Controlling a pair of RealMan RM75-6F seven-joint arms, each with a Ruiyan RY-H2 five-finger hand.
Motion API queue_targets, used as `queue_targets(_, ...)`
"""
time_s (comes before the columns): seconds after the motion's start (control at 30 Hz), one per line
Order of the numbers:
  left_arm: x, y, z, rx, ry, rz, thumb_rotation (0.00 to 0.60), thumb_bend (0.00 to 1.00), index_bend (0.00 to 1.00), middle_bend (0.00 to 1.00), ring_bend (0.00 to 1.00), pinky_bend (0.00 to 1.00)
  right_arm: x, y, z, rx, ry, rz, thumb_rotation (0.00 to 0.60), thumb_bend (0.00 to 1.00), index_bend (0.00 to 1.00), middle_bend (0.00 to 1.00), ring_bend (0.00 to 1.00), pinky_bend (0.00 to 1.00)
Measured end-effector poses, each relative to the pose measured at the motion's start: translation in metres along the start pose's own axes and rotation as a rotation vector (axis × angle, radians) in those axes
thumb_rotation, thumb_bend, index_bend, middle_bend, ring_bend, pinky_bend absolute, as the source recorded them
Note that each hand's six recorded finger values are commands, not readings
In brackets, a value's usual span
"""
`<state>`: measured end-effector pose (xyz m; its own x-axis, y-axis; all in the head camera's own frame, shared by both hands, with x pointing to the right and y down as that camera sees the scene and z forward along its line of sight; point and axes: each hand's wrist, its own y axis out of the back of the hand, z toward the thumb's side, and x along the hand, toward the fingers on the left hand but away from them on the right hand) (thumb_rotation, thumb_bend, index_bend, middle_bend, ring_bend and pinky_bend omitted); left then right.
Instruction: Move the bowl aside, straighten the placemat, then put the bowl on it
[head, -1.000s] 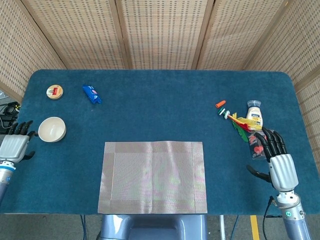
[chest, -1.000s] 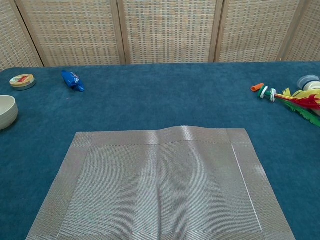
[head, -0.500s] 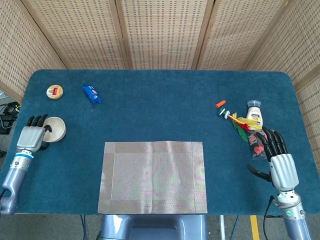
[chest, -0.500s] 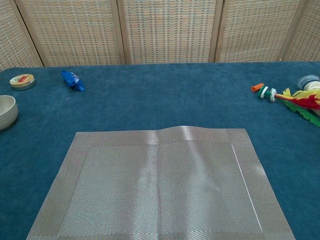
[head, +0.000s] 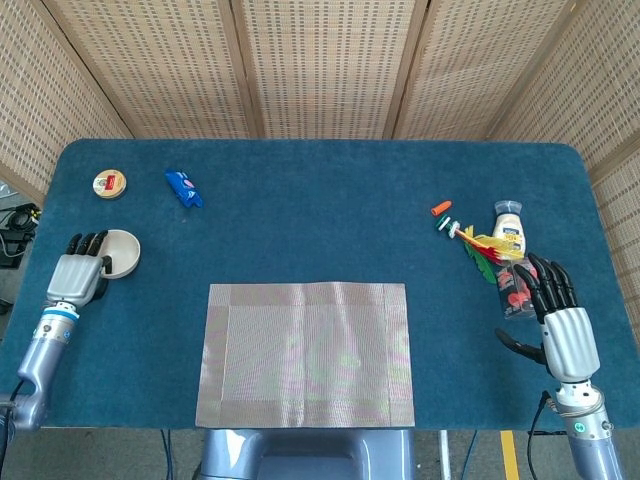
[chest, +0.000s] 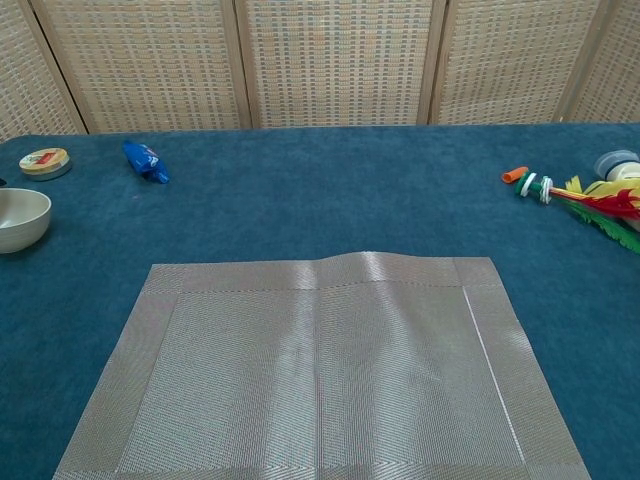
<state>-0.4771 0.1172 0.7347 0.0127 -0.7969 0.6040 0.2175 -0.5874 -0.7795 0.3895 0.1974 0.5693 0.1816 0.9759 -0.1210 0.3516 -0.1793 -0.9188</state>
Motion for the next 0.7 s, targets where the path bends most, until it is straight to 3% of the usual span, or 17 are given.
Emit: queue_targets(0.7,-0.009,0.028,0.022,-0.038,-0.082,0.120,0.600,0.52,0.81,0.00,0.00,0.00,-0.001,0.005,-0.002,-0.007,-0.005,-0.016,0.600,0.27,0.13,0.00,0.00,0.00)
